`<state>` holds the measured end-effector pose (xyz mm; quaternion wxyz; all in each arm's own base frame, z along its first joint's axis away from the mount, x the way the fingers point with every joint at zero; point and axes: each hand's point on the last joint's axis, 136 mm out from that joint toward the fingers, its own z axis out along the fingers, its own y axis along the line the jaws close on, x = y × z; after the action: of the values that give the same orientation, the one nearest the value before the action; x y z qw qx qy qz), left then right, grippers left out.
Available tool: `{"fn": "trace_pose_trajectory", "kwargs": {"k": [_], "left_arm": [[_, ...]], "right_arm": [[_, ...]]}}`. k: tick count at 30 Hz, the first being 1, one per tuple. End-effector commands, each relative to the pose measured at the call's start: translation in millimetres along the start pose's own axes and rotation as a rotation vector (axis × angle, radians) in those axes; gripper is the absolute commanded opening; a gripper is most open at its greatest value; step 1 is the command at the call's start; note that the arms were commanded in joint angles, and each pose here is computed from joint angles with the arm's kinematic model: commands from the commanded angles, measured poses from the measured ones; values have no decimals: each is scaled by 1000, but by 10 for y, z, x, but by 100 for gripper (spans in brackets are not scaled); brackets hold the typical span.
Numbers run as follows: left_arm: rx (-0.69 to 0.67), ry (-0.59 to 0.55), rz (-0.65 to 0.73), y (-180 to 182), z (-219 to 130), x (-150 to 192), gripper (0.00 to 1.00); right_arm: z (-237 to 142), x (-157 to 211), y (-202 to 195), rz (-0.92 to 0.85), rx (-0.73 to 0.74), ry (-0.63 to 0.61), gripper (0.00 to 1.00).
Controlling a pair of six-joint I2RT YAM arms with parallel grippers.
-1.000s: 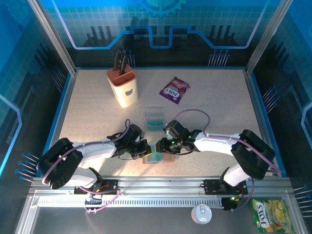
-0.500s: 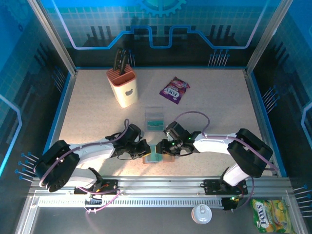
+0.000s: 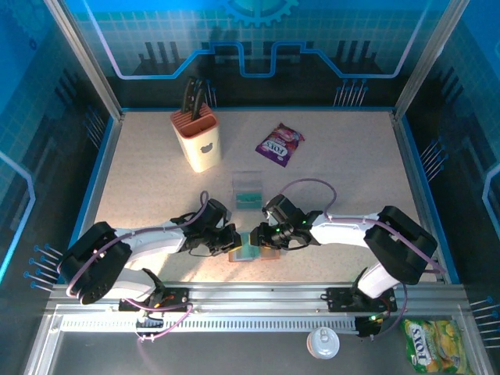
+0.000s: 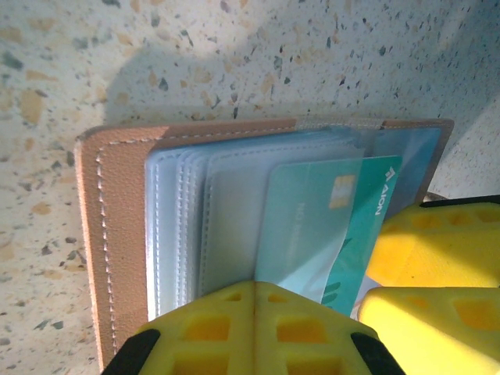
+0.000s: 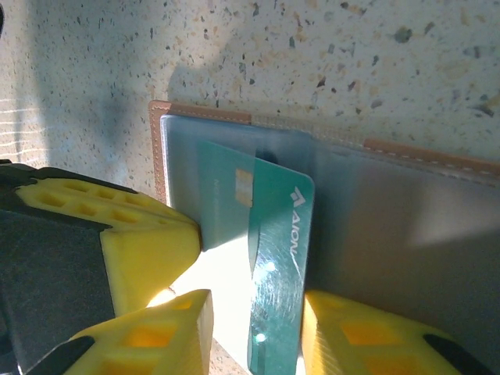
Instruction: Take the credit cards out of the card holder
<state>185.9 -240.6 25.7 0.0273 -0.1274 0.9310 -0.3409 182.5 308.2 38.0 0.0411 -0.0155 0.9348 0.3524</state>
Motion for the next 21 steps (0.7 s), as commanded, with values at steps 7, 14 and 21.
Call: {"fn": "trace_pose_trajectory", "kwargs": {"k": [7, 14, 21], "left_arm": [[-39, 15, -6, 134, 20, 62, 5], [-40, 15, -6, 138, 19, 66, 5], [-37, 12, -10, 126, 18, 58, 5]], "right_arm": [[-38, -1, -22, 6, -6, -7, 26], [-49, 1, -34, 4, -8, -14, 12], [-85, 7, -70, 4, 1, -20, 9]]}}
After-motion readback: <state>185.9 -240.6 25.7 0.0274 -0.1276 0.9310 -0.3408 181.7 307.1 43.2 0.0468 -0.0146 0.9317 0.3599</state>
